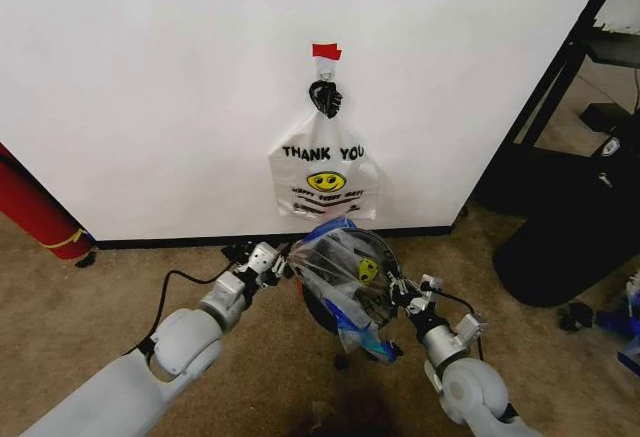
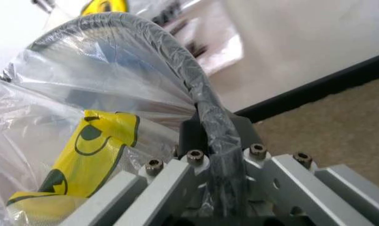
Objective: Pick up the garbage bag from the wall and place it over the trash bin.
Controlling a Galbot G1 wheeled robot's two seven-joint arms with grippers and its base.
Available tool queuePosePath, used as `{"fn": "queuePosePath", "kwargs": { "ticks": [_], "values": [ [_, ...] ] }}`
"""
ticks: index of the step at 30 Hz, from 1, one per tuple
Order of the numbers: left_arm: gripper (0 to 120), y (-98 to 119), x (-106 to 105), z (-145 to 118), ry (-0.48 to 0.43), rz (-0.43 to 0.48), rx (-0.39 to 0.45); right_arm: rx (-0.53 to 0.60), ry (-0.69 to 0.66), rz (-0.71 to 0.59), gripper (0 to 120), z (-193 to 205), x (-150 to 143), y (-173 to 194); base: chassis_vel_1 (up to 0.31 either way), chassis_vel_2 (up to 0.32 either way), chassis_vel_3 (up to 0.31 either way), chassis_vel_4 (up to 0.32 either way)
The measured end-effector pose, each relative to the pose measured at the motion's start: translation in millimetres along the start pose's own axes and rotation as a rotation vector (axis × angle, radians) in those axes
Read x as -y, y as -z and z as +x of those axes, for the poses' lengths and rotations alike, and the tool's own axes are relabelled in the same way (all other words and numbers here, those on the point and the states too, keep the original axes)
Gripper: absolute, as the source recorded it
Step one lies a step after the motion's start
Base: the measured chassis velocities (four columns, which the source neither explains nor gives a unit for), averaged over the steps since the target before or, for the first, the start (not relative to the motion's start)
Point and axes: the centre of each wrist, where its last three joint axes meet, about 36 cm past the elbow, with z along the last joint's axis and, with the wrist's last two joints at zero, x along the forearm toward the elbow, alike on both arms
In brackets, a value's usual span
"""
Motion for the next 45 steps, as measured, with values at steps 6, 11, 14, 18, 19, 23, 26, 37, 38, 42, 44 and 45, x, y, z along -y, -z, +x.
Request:
{"fn": "queuePosePath", "kwargs": {
  "ticks": [6, 11, 14, 18, 19, 23, 26, 37, 38, 42, 44, 45],
  "values": [
    [63, -0.5, 28.4, 22.5, 0.036, 0.181, 0.047, 0.070, -0.058, -0.005, 0, -2.0, 0.9, -4.2, 0.000, 0.000, 0.000, 0.000],
    [84, -4.8, 63.3, 47.4, -0.014, 0.297, 0.088, 0.118, -0.070, 0.003, 0, -4.3, -2.8, -3.4, 0.000, 0.000, 0.000, 0.000],
    [91, -2.5, 72.7, 52.0, -0.023, 0.331, 0.095, 0.126, -0.066, 0.013, 0, -4.9, -3.9, -4.1, 0.000, 0.000, 0.000, 0.000],
    [100, 8.2, 94.9, 58.3, -0.047, 0.446, 0.084, 0.166, -0.058, 0.057, 0, -6.1, -4.9, -7.0, 0.000, 0.000, 0.000, 0.000],
    [100, 10.6, 100.2, 60.1, -0.051, 0.480, 0.076, 0.173, -0.054, 0.066, 0, -6.8, -5.3, -7.9, 0.000, 0.000, 0.000, 0.000],
    [100, 13.3, 114.5, 64.4, -0.057, 0.559, 0.052, 0.182, -0.039, 0.086, 0, -7.8, -5.7, -10.6, 0.000, 0.000, 0.000, 0.000],
    [100, 12.8, 125.3, 66.5, -0.047, 0.598, 0.042, 0.174, -0.038, 0.099, 0, -7.8, -2.7, -16.9, 0.000, 0.000, 0.000, 0.000],
    [100, 11.1, 131.6, 60.6, 0.050, 0.720, -0.102, 0.187, -0.066, 0.078, 0, -13.2, 0.5, -27.9, 0.000, 0.000, 0.000, 0.000],
    [100, 12.5, 131.3, 61.1, 0.047, 0.727, -0.107, 0.189, -0.068, 0.077, 0, -12.7, 0.7, -28.3, 0.000, 0.000, 0.000, 0.000],
    [100, 13.1, 132.3, 63.9, 0.045, 0.738, -0.120, 0.192, -0.072, 0.077, 0, -11.8, 2.4, -27.7, 0.000, 0.000, 0.000, 0.000],
    [100, 12.6, 134.0, 66.4, 0.048, 0.744, -0.127, 0.192, -0.073, 0.080, 0, -11.5, 3.4, -26.9, 0.000, 0.000, 0.000, 0.000],
    [100, 11.9, 135.9, 68.9, 0.051, 0.746, -0.133, 0.192, -0.071, 0.082, 0, -11.1, 3.4, -26.0, 0.000, 0.000, 0.000, 0.000]
  ]
}}
